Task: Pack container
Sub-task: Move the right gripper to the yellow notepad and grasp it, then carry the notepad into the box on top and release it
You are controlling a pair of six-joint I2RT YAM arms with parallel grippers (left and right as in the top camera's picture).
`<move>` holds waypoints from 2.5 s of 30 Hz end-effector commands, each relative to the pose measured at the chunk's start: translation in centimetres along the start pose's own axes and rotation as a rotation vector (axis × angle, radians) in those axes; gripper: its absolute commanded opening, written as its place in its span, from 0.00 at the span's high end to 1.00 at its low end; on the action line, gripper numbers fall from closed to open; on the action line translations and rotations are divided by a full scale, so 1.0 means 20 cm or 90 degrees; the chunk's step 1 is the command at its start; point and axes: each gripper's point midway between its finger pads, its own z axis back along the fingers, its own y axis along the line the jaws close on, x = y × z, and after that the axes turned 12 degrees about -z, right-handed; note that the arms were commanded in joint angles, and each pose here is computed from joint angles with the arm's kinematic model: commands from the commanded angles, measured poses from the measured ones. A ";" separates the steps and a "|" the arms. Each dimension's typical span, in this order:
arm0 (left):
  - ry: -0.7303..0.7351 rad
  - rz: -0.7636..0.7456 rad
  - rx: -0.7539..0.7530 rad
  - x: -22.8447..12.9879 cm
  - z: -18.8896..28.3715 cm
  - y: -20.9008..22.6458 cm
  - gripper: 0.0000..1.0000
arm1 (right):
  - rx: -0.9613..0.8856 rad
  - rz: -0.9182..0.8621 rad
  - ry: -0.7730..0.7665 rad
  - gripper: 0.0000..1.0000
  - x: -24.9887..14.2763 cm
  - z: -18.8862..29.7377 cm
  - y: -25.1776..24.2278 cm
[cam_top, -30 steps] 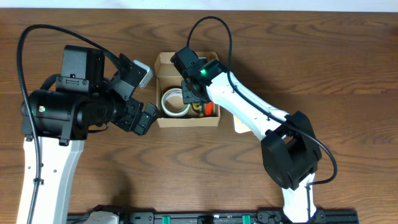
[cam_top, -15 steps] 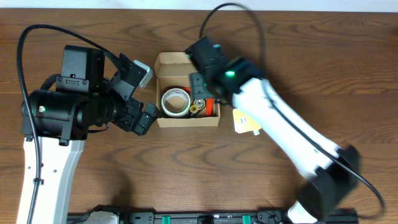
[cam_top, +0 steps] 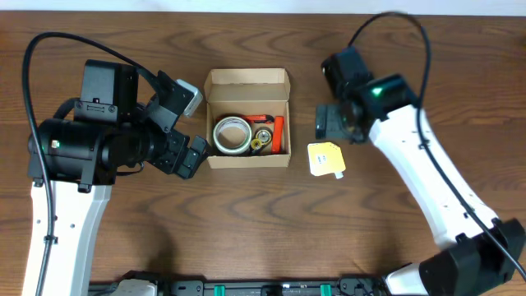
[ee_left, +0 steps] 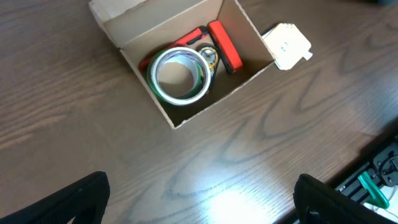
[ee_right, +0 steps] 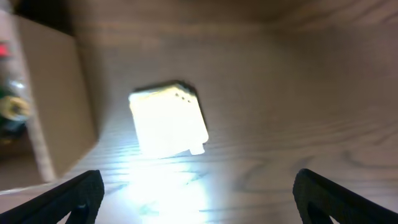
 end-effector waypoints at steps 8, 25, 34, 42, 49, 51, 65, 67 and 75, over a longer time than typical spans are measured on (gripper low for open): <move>-0.005 -0.006 0.006 0.01 0.02 0.00 0.05 | 0.023 0.063 0.019 0.01 -0.17 -0.38 0.03; -0.005 -0.006 0.006 0.01 0.02 0.00 0.05 | 0.127 0.194 0.001 0.01 -0.32 -0.63 0.13; -0.005 -0.006 0.006 0.01 0.02 0.01 0.05 | 0.115 0.200 -0.014 0.01 -0.32 -0.71 0.12; -0.005 -0.006 0.006 0.01 0.02 0.01 0.05 | 0.091 0.200 0.005 0.01 -0.34 -0.81 0.10; -0.005 -0.006 0.006 0.01 0.02 0.01 0.05 | 0.084 0.203 0.018 0.01 -0.36 -0.84 0.09; -0.005 -0.006 0.006 0.01 0.02 0.00 0.04 | 0.083 0.203 0.020 0.01 -0.37 -0.84 0.09; -0.005 -0.006 0.006 0.01 0.02 0.01 0.05 | 0.079 0.197 0.028 0.14 -0.38 -0.84 0.08; -0.005 -0.006 0.006 0.01 0.02 0.00 0.04 | 0.078 0.197 0.028 0.14 -0.37 -0.83 0.08; -0.005 -0.006 0.006 0.01 0.02 0.00 0.05 | 0.076 0.169 0.025 0.17 -0.22 -0.71 0.11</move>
